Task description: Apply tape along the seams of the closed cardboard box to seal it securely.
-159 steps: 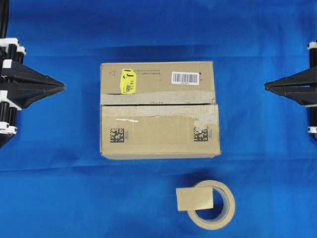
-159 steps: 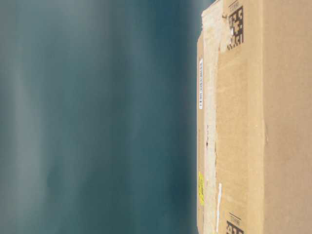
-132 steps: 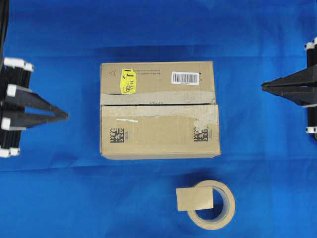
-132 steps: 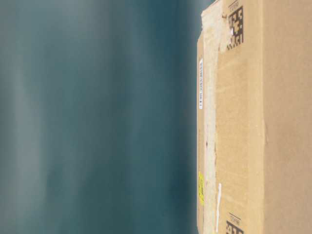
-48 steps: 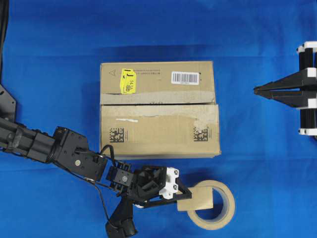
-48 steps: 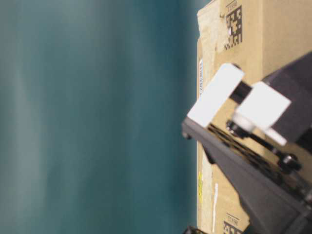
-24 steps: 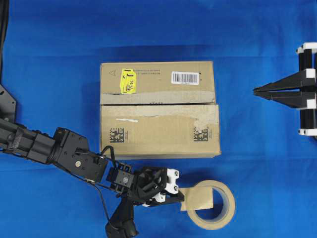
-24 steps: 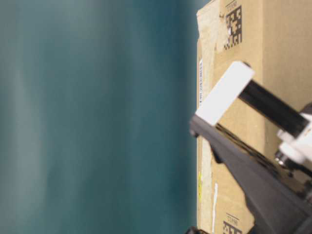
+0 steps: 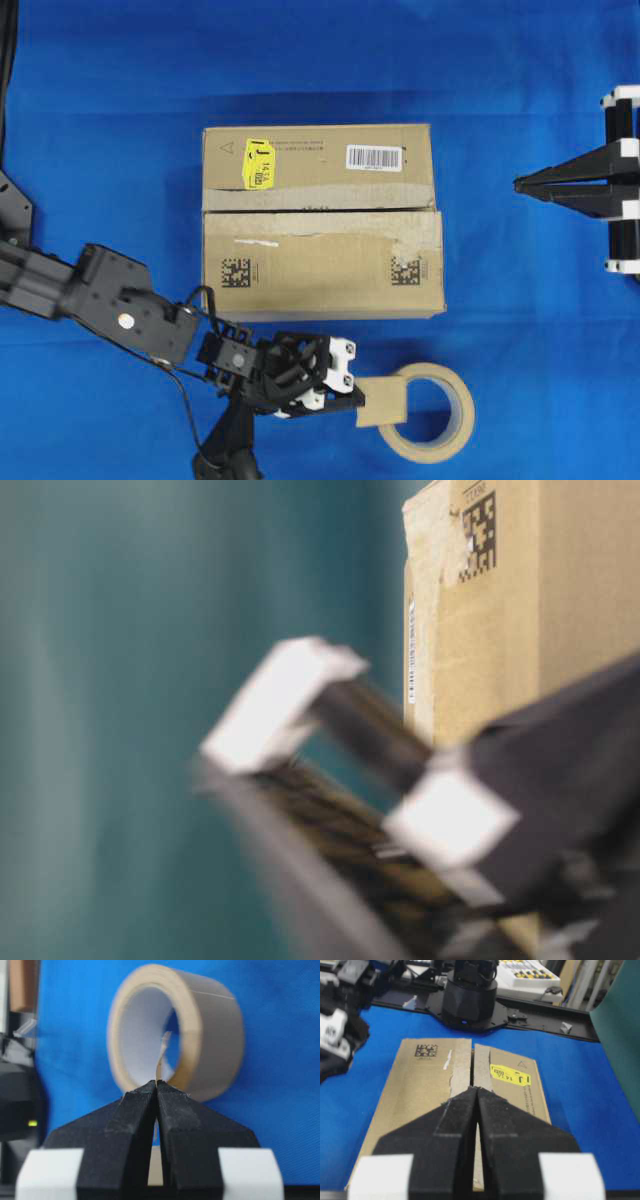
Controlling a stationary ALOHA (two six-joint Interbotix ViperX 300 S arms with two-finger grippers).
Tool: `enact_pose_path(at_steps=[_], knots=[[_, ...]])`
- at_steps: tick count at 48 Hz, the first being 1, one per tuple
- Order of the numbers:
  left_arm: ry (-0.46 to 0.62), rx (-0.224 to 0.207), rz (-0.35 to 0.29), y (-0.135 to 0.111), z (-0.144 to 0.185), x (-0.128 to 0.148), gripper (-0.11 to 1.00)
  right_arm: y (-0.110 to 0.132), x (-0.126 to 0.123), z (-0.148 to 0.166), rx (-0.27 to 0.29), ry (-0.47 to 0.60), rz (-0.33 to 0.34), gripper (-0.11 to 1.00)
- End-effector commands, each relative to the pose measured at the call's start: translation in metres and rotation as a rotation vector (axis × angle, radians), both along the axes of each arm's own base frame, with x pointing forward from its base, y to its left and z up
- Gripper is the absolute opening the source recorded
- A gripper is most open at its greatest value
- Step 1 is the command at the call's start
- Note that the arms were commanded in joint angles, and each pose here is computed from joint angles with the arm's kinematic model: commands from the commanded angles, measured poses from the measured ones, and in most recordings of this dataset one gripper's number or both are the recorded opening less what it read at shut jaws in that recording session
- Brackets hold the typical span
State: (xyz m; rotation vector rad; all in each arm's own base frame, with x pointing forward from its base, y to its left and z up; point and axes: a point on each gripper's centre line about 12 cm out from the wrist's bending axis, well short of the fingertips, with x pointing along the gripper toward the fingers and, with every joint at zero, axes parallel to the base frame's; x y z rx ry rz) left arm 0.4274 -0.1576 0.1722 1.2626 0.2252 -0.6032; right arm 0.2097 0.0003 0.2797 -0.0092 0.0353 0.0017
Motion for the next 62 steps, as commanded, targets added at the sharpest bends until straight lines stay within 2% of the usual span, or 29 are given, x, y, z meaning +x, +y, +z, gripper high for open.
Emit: enact_pose_path(at_steps=[1,12,24,28,35,42,53,62], knots=[[-0.076,-0.006,-0.003,0.004,0.038,-0.001,0.0,0.0,0.002,0.012,0.002,-0.034,0.0,0.02],[-0.164,0.058,-0.019,0.022,0.082,-0.019,0.0,0.0,0.002,0.014,0.002,-0.038,0.002,0.02],[-0.243,0.069,0.057,0.064,0.116,-0.038,0.0,0.0,0.002,0.014,0.002,-0.04,0.002,0.02],[-0.266,0.086,0.081,0.077,0.124,-0.044,0.0,0.0,0.002,0.014,0.002,-0.041,0.002,0.02],[-0.276,0.138,0.111,0.097,0.124,-0.048,0.0,0.0,0.002,0.013,0.002,-0.038,0.002,0.02],[-0.278,0.168,0.148,0.116,0.124,-0.048,0.0,0.0,0.002,0.014,0.0,-0.04,0.002,0.02],[-0.256,0.187,0.219,0.144,0.117,-0.044,0.0,0.0,0.003,0.012,-0.003,-0.034,-0.001,0.02],[-0.227,0.189,0.231,0.15,0.105,-0.039,0.0,-0.004,0.003,0.01,-0.005,-0.026,-0.016,0.02]])
